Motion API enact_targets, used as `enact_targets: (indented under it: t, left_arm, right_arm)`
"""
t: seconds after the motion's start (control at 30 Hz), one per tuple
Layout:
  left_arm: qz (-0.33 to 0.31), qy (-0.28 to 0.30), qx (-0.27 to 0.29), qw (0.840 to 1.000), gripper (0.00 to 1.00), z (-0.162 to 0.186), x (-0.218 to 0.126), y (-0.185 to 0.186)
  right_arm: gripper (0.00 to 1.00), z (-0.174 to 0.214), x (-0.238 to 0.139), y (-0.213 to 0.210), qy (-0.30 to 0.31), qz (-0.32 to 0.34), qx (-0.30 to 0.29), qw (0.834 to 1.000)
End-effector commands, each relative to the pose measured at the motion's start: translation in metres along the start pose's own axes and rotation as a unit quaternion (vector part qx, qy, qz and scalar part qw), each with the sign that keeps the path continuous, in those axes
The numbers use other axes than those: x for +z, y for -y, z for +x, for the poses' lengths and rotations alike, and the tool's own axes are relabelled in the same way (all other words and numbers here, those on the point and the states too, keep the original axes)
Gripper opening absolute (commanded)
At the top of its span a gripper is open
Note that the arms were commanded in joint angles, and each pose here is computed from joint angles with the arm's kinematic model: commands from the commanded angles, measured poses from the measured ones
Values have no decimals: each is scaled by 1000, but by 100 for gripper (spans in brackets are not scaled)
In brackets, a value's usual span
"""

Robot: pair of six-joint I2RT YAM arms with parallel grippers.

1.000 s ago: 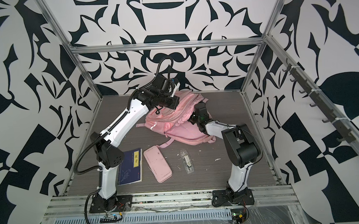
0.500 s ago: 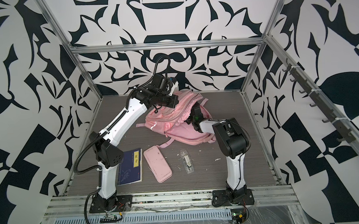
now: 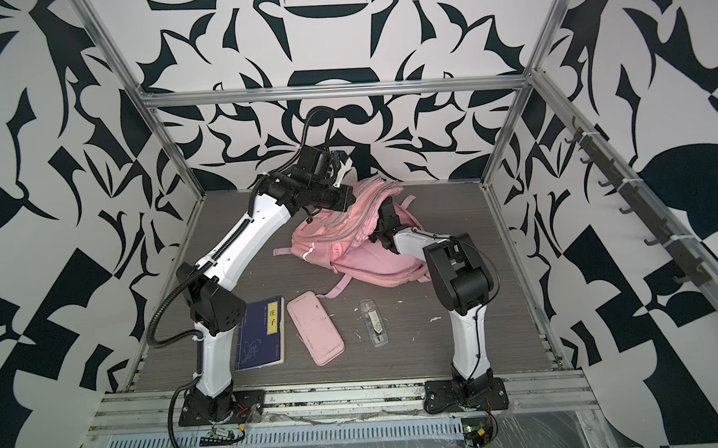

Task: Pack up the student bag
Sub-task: 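Lower the upright blue book into the open backpack compartment with the right gripper, then open the right gripper and lift it out of the backpack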

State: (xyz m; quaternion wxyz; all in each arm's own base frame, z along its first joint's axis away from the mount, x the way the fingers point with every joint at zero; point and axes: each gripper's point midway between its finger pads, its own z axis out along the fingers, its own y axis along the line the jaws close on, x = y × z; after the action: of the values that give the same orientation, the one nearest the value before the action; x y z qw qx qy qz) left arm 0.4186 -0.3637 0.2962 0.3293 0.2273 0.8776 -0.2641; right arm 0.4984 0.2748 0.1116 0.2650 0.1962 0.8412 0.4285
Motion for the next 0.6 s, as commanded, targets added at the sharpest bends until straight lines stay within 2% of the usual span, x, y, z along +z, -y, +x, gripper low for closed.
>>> enact_targets:
  t: [0.0, 0.1, 0.2, 0.57]
  left_arm:
    - [33, 75, 11, 997, 0, -38, -37, 19]
    - [32, 74, 10, 997, 0, -38, -37, 17]
    - [29, 72, 6, 997, 0, -36, -37, 12]
    - [22, 70, -1, 997, 0, -34, -33, 2]
  right_arm:
    - [19, -1, 0, -26, -12, -16, -28, 999]
    - [41, 2, 2, -23, -24, -5, -35, 999]
    - [52, 2, -3, -23, -24, 4, -45, 999]
    - [61, -7, -30, -11, -17, 57, -82, 995]
